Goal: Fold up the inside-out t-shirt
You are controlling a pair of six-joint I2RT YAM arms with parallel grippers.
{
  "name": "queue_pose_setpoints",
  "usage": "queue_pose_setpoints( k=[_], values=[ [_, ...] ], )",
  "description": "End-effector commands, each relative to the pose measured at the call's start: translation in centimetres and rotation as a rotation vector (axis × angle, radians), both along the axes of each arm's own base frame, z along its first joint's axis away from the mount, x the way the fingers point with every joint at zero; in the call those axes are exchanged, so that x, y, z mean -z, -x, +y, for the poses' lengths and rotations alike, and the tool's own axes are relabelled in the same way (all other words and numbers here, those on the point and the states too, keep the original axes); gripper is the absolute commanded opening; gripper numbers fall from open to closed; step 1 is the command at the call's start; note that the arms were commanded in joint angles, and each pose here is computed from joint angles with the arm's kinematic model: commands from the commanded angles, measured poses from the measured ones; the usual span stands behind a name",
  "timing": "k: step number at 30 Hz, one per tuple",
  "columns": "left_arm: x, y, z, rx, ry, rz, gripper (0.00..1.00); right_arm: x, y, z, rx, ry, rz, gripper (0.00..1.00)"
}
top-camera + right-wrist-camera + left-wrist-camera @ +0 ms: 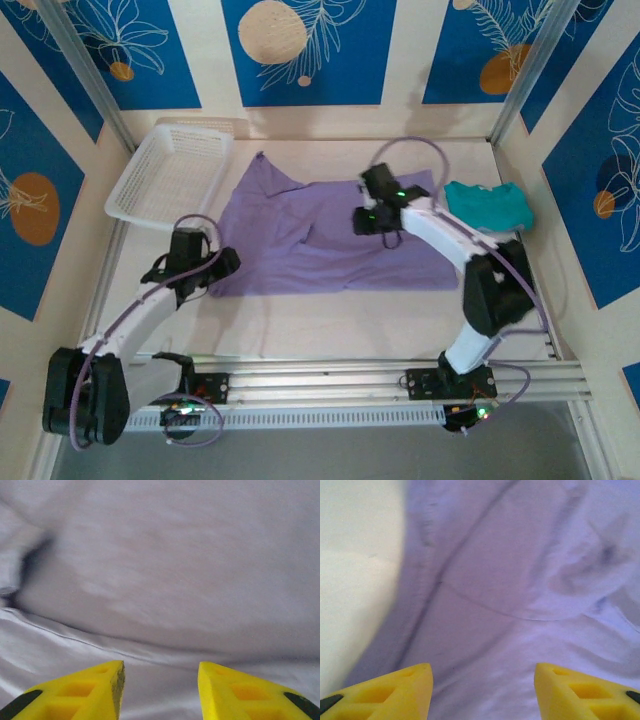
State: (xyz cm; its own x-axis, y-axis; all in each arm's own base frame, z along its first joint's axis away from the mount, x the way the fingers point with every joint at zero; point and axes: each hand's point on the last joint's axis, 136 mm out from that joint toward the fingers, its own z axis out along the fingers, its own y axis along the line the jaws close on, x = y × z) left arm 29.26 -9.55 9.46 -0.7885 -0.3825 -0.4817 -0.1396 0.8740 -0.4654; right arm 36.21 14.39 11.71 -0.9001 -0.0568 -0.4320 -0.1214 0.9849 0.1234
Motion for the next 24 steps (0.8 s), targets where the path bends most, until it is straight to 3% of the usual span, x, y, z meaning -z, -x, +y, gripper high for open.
queue_pose_setpoints(
  k=[1, 4, 10, 16, 24],
  values=[
    [-1.4, -2.4, -3.2, 0.103, -0.004, -0.065, 0.57, 1.8, 2.3, -4.4, 0.184, -0.182, 0.099, 0.47],
    [0.3, -3.7, -4.5, 0.123, -0.004, -0.007, 0.57, 3.8, 3.1, -8.2, 0.340, -0.312, 0.160, 0.61],
    [4.4, -4.1, -3.8, 0.114, -0.031, 0.123, 0.58, 8.2, 3.9, -11.1, 0.459, -0.281, 0.317, 0.63],
    [7.2, -0.8, -1.1, 0.066, -0.040, 0.212, 0.59, 10.1, 7.4, -12.6, 0.554, -0.284, 0.410, 0.62],
    [9.0, 4.8, 1.4, -0.018, -0.037, 0.309, 0.59, 9.1, 10.6, -13.9, 0.706, -0.482, 0.384, 0.61]
  ],
)
